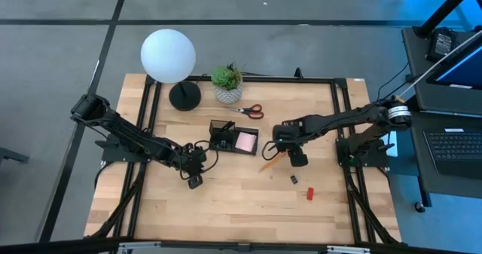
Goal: Pick and place office supplies into organizer
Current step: Put the yellow pencil into the black desk organizer
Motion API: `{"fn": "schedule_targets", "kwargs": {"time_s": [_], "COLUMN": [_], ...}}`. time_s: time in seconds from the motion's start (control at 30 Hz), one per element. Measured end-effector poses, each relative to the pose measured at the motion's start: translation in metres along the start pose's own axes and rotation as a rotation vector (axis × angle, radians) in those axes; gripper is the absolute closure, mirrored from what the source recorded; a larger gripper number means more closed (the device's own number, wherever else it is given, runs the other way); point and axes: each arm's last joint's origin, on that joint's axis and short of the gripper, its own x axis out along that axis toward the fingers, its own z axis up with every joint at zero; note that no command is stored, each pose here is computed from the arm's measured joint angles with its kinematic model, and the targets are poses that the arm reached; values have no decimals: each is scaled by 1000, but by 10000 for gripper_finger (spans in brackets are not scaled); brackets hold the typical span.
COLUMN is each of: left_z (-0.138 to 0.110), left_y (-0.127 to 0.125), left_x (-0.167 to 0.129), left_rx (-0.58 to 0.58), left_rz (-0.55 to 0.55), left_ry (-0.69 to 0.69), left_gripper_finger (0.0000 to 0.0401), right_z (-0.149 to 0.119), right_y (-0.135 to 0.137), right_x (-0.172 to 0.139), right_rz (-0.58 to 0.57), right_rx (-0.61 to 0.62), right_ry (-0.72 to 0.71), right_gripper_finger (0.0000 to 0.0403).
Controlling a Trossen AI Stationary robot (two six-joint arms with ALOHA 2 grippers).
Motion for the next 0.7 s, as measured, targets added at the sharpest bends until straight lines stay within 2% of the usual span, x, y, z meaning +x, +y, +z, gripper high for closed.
{"fn": "schedule_targets", "kwargs": {"time_s": [0.3, 0.53, 0.7], "left_z": [0, 1, 1], "left_y": [0, 0, 0], "left_x": [0, 0, 0], "left_rx": [0, -2, -2], "left_rz": [1, 6, 7], "left_ry": [0, -17, -19], "left_gripper_finger": [304, 304, 304], "right_z": [-39, -54, -64], "right_y": [9, 13, 16], "right_x": [-4, 3, 16], "right_rz": [-53, -81, -91], "right_rx": [60, 37, 23], "right_ry": [-305, -593, -669], "right_gripper_finger": [224, 224, 224]}}
